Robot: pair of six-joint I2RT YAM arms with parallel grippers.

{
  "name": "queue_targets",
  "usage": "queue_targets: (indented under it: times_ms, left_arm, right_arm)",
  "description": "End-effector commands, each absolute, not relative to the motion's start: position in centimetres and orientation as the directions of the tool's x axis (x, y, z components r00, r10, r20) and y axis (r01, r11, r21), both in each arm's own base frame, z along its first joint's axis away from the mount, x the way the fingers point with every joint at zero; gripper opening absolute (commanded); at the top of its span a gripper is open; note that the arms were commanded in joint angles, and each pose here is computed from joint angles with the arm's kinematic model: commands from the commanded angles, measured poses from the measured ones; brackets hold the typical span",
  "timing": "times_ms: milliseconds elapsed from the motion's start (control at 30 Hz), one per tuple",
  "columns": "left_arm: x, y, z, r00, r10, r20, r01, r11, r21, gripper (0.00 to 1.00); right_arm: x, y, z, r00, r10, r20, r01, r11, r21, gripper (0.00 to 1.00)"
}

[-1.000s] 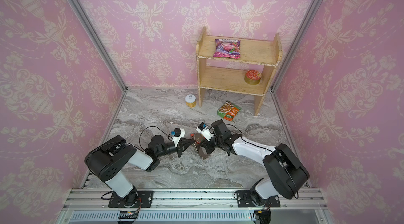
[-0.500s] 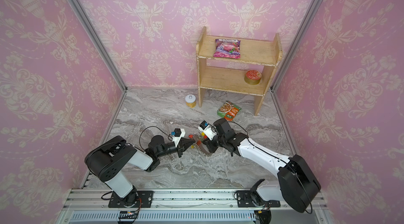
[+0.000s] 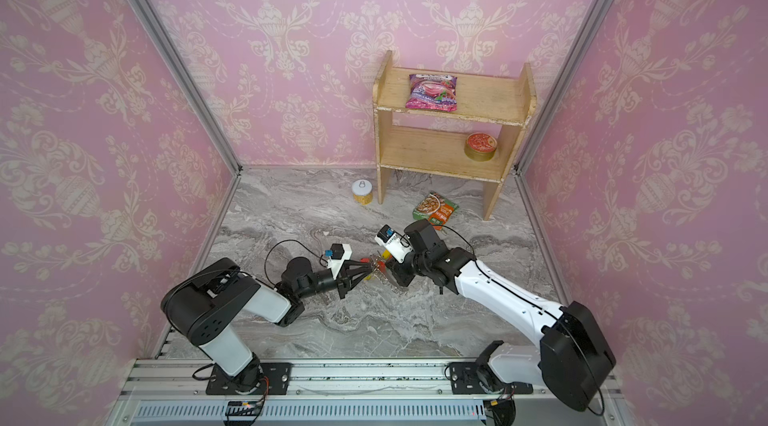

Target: Put the keys on the keyring

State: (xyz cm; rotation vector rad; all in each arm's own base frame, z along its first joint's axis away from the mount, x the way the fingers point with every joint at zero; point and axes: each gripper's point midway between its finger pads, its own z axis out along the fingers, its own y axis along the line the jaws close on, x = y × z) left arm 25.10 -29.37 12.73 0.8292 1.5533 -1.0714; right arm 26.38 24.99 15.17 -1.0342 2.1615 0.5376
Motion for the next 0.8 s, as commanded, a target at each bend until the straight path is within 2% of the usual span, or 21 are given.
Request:
queue_targets:
  times_ms: [0, 333, 500, 767]
  left_arm:
    - [24.8, -29.3, 13.8, -0.210, -0.032, -0.977, 0.907, 0.367, -0.207, 0.38]
    - [24.5, -28.2, 15.4, -0.185, 0.002, -0.983, 0.893, 0.417, -0.167, 0.57]
    - [24.3, -26.4, 16.3, -0.177, 0.017, -0.984, 0.855, 0.497, -0.145, 0.65]
    - [23.6, -23.1, 17.5, -0.168, 0.089, -0.982, 0.784, 0.616, -0.079, 0.71]
  right_arm:
    - [27.0, 25.4, 18.4, -0.377, -0.521, -0.766, -0.810, 0.586, 0.000, 0.00]
    - [27.0, 24.9, 22.0, -0.291, -0.551, -0.782, -0.811, 0.575, -0.103, 0.00]
    - [27.1, 25.0, 24.9, -0.240, -0.533, -0.811, -0.808, 0.573, -0.137, 0.00]
    - [26.1, 26.9, 24.5, -0.272, -0.476, -0.836, -0.824, 0.564, -0.054, 0.00]
